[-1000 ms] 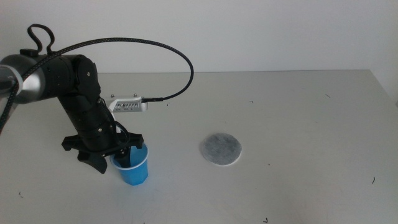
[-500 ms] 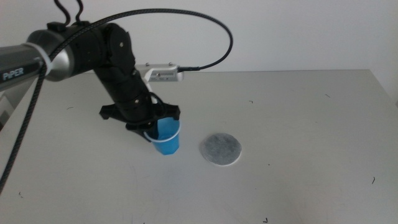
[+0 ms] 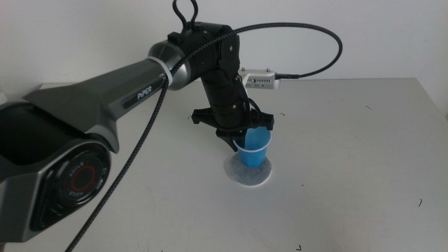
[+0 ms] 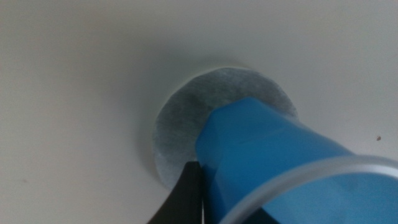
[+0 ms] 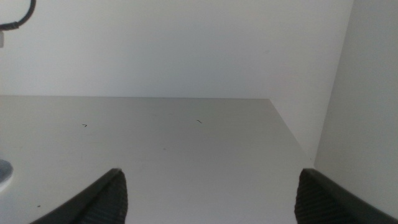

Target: Place an empty cup on a cup mat.

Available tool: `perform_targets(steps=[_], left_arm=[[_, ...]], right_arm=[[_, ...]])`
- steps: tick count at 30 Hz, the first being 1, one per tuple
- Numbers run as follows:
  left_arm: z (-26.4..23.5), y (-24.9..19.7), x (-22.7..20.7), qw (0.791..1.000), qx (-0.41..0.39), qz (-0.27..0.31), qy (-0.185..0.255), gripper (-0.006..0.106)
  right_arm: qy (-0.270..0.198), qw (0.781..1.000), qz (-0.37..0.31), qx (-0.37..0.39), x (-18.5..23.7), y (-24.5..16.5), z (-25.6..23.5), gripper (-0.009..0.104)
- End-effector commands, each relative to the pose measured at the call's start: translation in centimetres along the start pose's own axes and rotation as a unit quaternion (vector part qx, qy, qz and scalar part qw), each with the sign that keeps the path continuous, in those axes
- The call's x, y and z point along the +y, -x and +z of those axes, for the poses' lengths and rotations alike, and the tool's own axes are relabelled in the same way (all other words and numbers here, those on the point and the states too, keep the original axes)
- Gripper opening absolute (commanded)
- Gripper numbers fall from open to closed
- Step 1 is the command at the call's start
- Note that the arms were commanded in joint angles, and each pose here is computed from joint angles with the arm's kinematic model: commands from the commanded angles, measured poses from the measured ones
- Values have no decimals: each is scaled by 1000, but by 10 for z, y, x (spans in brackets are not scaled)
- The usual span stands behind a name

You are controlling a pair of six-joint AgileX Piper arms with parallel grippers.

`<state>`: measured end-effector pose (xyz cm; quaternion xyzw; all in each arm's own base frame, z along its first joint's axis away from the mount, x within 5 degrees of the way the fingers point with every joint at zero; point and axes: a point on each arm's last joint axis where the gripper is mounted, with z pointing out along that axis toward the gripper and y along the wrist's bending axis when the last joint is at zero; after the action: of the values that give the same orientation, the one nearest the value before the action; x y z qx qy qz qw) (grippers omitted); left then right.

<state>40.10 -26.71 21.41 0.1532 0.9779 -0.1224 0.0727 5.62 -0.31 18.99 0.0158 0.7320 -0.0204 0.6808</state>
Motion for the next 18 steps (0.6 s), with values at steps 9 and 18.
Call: perform_targets(steps=[9,18], left_arm=[[-20,6,-15,1000,-29,-6,-6,1],[-22,5,-15,1000,-29,9,-2,74]], right_arm=[[1,998,-9,-54,0,12,-3,94],[1,998,-9,-54,0,12,-3,94]])
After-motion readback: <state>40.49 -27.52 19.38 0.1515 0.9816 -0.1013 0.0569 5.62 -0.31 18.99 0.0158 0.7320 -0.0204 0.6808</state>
